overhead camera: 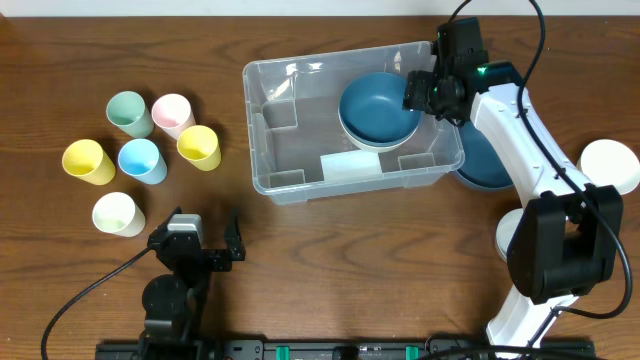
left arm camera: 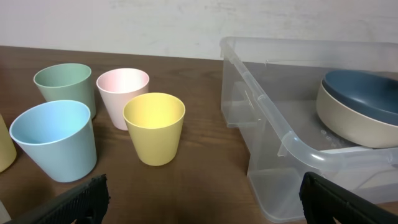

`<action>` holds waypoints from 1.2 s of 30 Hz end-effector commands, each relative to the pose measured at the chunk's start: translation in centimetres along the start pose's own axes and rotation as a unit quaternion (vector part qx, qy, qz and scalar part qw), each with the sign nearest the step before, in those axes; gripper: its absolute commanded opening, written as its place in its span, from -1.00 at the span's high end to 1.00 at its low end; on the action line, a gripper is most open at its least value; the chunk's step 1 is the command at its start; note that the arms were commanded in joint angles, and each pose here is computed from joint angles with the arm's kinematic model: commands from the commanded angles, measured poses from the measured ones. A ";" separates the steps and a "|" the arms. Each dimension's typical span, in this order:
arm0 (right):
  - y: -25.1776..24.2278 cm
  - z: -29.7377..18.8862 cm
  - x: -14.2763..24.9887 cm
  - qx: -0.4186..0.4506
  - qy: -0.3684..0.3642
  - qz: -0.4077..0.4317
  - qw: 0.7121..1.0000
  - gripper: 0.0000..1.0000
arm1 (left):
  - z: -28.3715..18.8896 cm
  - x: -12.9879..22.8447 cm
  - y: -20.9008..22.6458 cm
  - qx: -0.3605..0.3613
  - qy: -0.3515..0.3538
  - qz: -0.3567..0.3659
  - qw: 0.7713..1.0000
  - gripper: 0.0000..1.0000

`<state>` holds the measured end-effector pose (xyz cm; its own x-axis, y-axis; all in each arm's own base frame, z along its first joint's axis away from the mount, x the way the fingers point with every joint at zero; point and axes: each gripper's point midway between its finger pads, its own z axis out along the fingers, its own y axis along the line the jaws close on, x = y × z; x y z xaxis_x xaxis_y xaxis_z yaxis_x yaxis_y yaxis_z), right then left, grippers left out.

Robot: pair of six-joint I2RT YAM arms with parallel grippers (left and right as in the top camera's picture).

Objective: Pack container
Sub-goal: 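Carry the teal bowl with the right gripper and stack it in the beige bowl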

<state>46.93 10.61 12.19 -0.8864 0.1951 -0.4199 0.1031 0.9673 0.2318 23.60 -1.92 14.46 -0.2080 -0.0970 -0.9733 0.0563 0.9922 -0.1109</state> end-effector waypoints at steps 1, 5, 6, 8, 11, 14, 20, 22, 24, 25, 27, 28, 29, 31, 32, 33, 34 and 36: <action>0.3 -0.2 -0.1 -0.008 0.000 -0.012 1.000 -0.38 | 0.1 1.4 0.1 0.000 0.022 0.006 1.000 -0.96; -0.4 -2.1 -1.5 -0.008 -0.017 -0.002 1.000 -0.35 | 0.1 1.4 0.1 0.000 0.022 0.006 1.000 -0.96; -0.6 -2.7 -1.9 -0.008 -0.022 0.001 1.000 -0.35 | 0.1 1.4 0.1 0.000 0.022 0.006 1.000 -0.96; -1.4 -4.7 -3.1 -0.007 -0.041 0.008 0.999 -0.34 | 0.1 1.4 0.1 0.000 0.022 0.006 1.000 -0.96; -3.1 -7.7 -4.6 -0.001 -0.066 0.027 0.997 -0.36 | 0.1 1.4 0.1 0.000 0.022 0.006 1.000 -0.96; -6.1 -10.3 -5.0 0.019 -0.078 0.057 0.995 -0.36 | 0.1 1.4 0.1 0.000 0.022 0.006 1.000 -0.96; -13.1 -11.6 -3.9 0.072 -0.057 0.133 0.987 -0.38 | 0.1 1.4 0.1 0.000 0.022 0.006 1.000 -0.96; -14.5 -11.8 -3.7 0.082 -0.055 0.148 0.984 -0.39 | 0.1 1.4 0.1 0.000 0.022 0.006 1.000 -0.96; -15.8 -12.0 -3.2 0.097 -0.049 0.163 0.981 -0.40 | 0.1 1.4 0.1 0.000 0.022 0.006 1.000 -0.96; -16.6 -12.0 -2.8 0.111 -0.045 0.172 0.978 -0.40 | 0.1 1.4 0.1 0.000 0.022 0.006 1.000 -0.96; -17.7 -11.7 -1.9 0.133 -0.034 0.179 0.974 -0.41 | 0.1 1.4 0.1 0.000 0.022 0.006 1.000 -0.96; -18.1 -11.5 -1.5 0.140 -0.029 0.181 0.973 -0.41 | 0.1 1.4 0.1 0.000 0.022 0.006 1.000 -0.96; -18.4 -11.2 -1.0 0.147 -0.023 0.186 0.971 -0.41 | 0.1 1.4 0.1 0.000 0.022 0.006 1.000 -0.96; -19.2 -10.4 0.1 0.162 -0.011 0.194 0.967 -0.41 | 0.1 1.4 0.1 0.000 0.022 0.006 1.000 -0.96; -19.7 -9.8 0.7 0.172 -0.007 0.195 0.965 -0.41 | 0.1 1.4 0.1 0.000 0.022 0.006 1.000 -0.96; -20.0 -9.5 1.0 0.178 -0.005 0.195 0.964 -0.40 | 0.1 1.4 0.1 0.000 0.022 0.006 1.000 -0.96; -20.4 -9.0 1.5 0.186 -0.003 0.198 0.962 -0.41 | 0.1 1.4 0.1 0.000 0.022 0.006 1.000 -0.96; -21.2 -7.9 2.4 0.197 0.000 0.200 0.960 -0.41 | 0.1 1.4 0.1 0.000 0.022 0.006 1.000 -0.96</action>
<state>40.20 -9.28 15.07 -0.7566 0.5374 -0.3724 0.5481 0.8319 0.0868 23.60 -1.92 14.46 -0.2080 -0.0970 -0.9733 0.0563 0.9922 -0.1109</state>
